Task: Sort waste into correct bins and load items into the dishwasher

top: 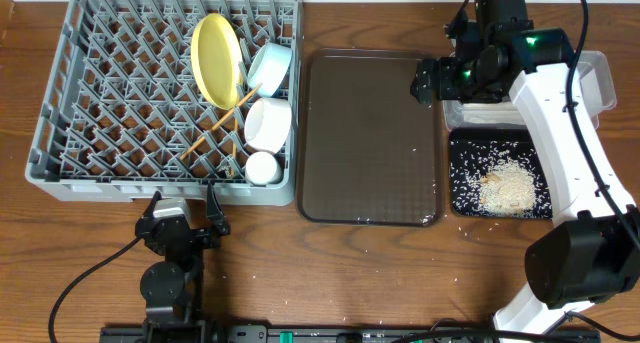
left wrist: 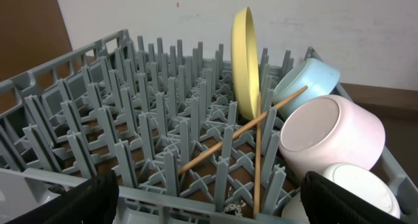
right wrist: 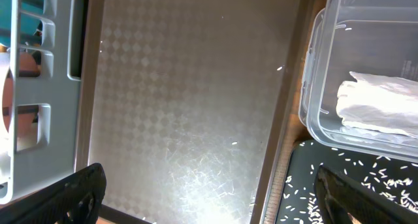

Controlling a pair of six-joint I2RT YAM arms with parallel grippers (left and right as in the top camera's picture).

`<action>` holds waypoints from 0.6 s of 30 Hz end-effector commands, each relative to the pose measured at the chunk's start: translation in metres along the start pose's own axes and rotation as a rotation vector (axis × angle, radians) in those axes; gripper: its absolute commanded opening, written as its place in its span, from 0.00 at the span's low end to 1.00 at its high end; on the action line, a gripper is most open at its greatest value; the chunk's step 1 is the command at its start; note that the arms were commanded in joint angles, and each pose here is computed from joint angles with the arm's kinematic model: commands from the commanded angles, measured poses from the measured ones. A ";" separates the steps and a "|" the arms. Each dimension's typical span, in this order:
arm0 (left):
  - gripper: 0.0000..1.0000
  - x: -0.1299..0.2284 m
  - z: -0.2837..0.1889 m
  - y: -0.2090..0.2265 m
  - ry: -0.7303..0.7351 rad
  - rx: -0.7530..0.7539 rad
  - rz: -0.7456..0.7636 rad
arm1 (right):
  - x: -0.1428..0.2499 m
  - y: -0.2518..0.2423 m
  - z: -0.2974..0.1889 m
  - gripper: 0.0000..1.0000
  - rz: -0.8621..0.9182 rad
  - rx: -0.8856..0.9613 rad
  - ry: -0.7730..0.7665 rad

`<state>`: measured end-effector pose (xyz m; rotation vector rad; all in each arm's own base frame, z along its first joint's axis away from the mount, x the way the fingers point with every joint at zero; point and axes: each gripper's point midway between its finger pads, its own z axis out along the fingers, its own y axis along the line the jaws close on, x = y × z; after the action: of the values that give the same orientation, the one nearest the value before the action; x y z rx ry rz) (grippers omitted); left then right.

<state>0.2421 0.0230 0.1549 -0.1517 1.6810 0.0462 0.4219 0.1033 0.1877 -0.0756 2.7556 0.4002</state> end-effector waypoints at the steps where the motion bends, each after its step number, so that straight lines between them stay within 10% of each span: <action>1: 0.90 0.018 0.003 0.003 0.038 -0.012 0.012 | 0.001 0.004 -0.001 0.99 -0.017 -0.003 -0.002; 18: 0.90 0.018 0.003 0.003 0.038 -0.012 0.012 | -0.040 -0.012 -0.011 0.99 -0.087 0.109 -0.182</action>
<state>0.2421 0.0230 0.1549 -0.1517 1.6806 0.0462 0.4513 0.0916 0.1978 -0.0899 2.6339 0.2748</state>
